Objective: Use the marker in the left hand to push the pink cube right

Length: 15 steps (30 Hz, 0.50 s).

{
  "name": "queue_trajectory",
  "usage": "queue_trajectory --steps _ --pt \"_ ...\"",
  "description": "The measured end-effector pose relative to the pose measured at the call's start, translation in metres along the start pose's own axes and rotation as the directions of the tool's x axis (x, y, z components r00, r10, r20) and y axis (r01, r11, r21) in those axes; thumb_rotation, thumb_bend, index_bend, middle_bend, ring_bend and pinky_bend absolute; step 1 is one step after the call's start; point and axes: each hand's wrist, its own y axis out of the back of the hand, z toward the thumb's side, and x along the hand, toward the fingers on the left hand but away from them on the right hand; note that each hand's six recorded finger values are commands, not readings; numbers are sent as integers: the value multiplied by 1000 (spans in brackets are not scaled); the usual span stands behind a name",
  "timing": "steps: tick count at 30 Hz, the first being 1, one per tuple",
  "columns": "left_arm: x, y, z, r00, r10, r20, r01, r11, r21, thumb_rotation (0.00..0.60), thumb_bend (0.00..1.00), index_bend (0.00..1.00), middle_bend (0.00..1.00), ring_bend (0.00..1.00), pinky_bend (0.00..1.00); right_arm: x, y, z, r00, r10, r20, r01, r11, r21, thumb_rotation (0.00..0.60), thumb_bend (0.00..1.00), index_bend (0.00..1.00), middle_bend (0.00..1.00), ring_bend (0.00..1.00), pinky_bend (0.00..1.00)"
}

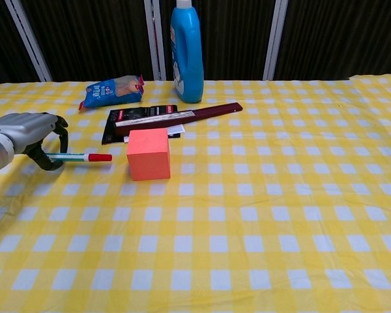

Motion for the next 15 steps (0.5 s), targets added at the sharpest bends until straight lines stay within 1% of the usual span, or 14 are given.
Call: queue_trajectory --steps 9,15 --pt "-8 22 -29 999 23 -43 -23 1000 -4 600 439 565 87 0 76 -2 0 2 1000 -2 1 2 1000 1 600 379 0 0 0 0" --pt "-14 27 -45 998 11 -68 -11 1000 -2 600 439 565 87 0 76 -3 1 3 1000 -5 -2 5 1000 1 600 379 0 0 0 0"
